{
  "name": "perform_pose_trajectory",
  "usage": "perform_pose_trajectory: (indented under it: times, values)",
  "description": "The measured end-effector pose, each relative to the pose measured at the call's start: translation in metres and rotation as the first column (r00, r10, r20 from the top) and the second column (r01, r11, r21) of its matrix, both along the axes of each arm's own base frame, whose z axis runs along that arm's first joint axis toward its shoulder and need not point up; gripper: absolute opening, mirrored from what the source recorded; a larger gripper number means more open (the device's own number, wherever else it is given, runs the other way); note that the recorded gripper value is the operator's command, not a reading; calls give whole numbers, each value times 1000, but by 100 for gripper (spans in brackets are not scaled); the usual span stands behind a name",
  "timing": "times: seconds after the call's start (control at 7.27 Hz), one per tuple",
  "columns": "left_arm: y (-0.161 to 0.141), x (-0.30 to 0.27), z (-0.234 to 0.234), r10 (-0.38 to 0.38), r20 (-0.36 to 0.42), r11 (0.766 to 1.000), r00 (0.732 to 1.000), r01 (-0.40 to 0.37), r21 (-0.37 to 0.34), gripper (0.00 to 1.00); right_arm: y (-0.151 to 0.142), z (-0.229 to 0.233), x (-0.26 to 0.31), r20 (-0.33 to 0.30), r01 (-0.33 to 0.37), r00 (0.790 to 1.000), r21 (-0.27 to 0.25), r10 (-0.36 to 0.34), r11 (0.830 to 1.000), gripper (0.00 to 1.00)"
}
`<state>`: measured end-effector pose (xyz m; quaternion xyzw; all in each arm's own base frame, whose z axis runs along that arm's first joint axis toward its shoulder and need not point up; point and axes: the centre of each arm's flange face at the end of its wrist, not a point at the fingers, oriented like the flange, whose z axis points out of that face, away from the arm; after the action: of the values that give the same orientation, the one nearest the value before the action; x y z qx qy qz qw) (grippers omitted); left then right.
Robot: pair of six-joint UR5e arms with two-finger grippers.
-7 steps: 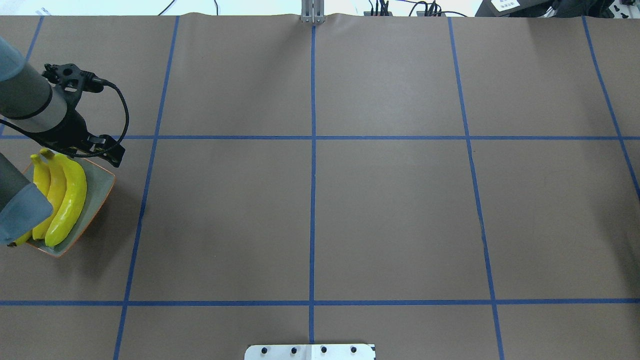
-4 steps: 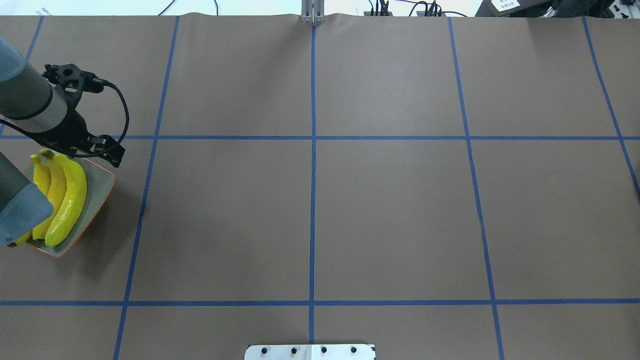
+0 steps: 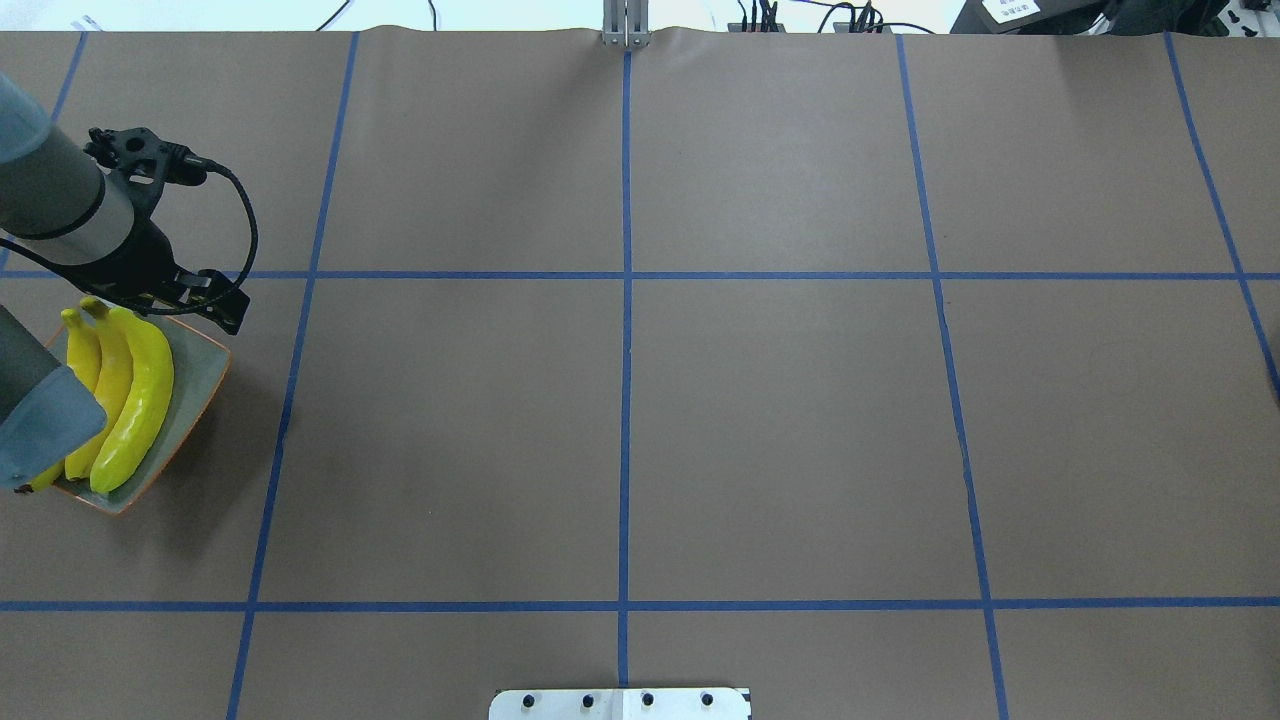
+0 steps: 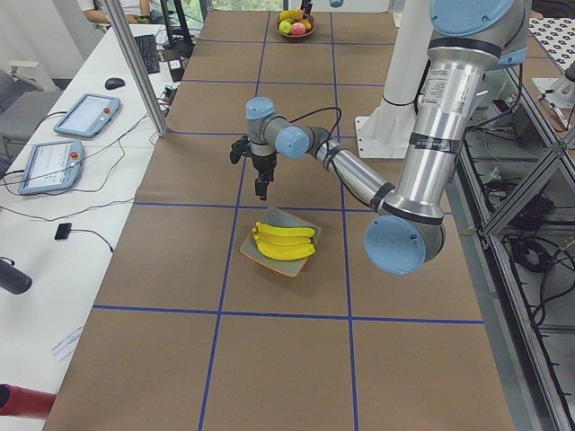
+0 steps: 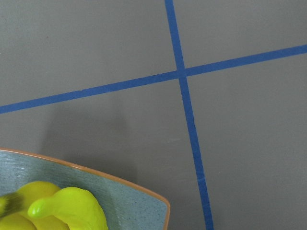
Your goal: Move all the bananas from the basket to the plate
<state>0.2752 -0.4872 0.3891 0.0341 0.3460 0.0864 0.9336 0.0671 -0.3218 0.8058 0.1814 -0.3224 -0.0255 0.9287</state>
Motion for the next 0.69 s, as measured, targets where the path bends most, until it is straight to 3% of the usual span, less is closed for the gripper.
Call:
perform_pose_trajectory:
  times: [0.28, 0.69]
  values:
    - [0, 0, 1, 1, 2, 1000, 1000, -1, -1, 99, 2, 10, 5, -14, -3, 1000, -5, 3, 1000, 100]
    - [0, 0, 1, 0, 3, 1000, 1000, 0, -1, 99, -23, 11, 8, -34, -30, 999, -1, 30, 1000, 100]
